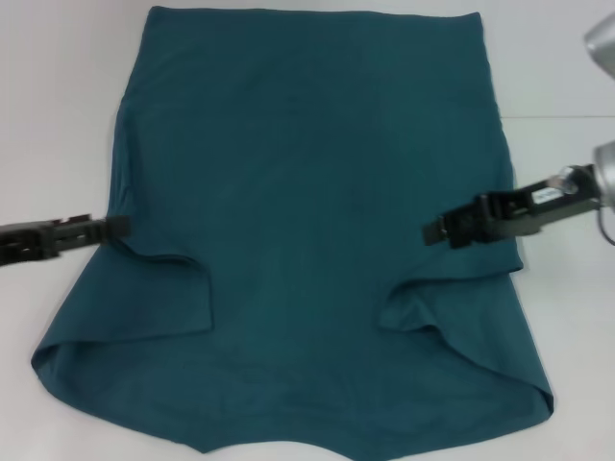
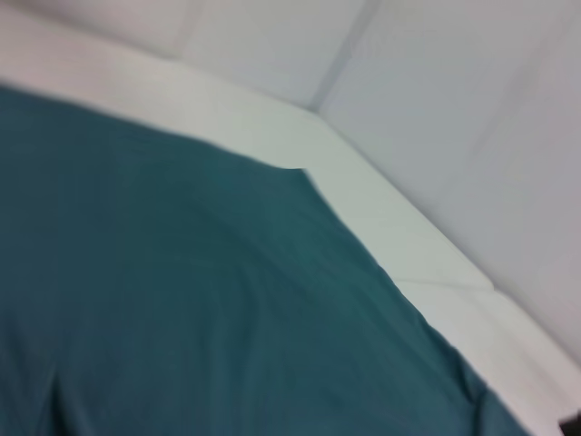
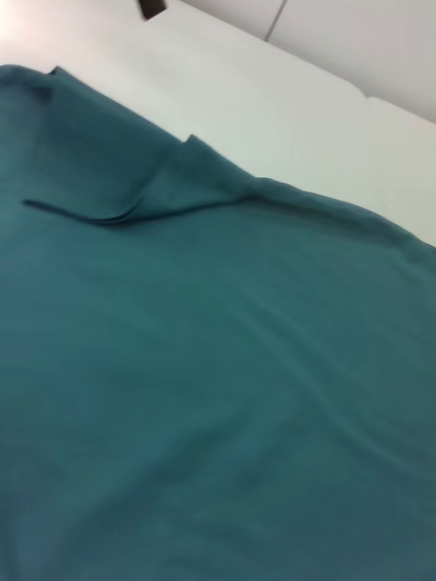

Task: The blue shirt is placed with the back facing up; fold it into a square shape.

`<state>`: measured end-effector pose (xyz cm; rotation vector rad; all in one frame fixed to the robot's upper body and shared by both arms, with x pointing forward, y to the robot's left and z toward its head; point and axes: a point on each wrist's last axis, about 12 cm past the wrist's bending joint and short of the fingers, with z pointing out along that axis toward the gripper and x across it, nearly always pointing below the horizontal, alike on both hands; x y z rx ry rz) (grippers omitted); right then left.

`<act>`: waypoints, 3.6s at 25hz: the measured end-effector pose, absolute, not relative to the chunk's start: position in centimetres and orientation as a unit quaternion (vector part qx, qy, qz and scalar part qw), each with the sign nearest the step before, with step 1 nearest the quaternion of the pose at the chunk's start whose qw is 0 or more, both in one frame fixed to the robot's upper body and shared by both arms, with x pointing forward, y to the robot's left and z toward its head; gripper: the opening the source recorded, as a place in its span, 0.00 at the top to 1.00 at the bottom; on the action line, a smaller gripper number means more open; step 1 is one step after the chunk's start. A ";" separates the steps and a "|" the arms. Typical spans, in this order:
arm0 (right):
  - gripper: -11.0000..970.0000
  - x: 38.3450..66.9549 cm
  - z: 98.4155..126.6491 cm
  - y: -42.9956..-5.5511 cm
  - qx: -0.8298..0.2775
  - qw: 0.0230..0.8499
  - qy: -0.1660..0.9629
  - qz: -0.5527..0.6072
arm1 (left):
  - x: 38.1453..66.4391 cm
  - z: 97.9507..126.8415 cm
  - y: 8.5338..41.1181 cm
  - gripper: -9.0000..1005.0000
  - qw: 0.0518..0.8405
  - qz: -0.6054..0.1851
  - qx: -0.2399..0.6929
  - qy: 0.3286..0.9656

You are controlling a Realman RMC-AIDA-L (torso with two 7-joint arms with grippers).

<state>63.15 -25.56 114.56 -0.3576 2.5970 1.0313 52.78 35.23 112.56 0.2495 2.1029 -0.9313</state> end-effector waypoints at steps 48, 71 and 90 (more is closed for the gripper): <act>0.43 60.5 113.7 -30.4 -0.091 0.183 0.893 0.400 | 47.5 105.9 40.1 0.16 0.224 -0.397 -0.232 0.860; 0.44 60.3 113.5 -30.9 -0.085 0.187 0.893 0.400 | 48.6 105.3 38.6 0.16 0.207 -0.410 -0.223 0.860; 0.45 59.9 113.4 -31.5 -0.082 0.195 0.890 0.405 | 50.3 105.7 37.0 0.16 0.199 -0.421 -0.196 0.863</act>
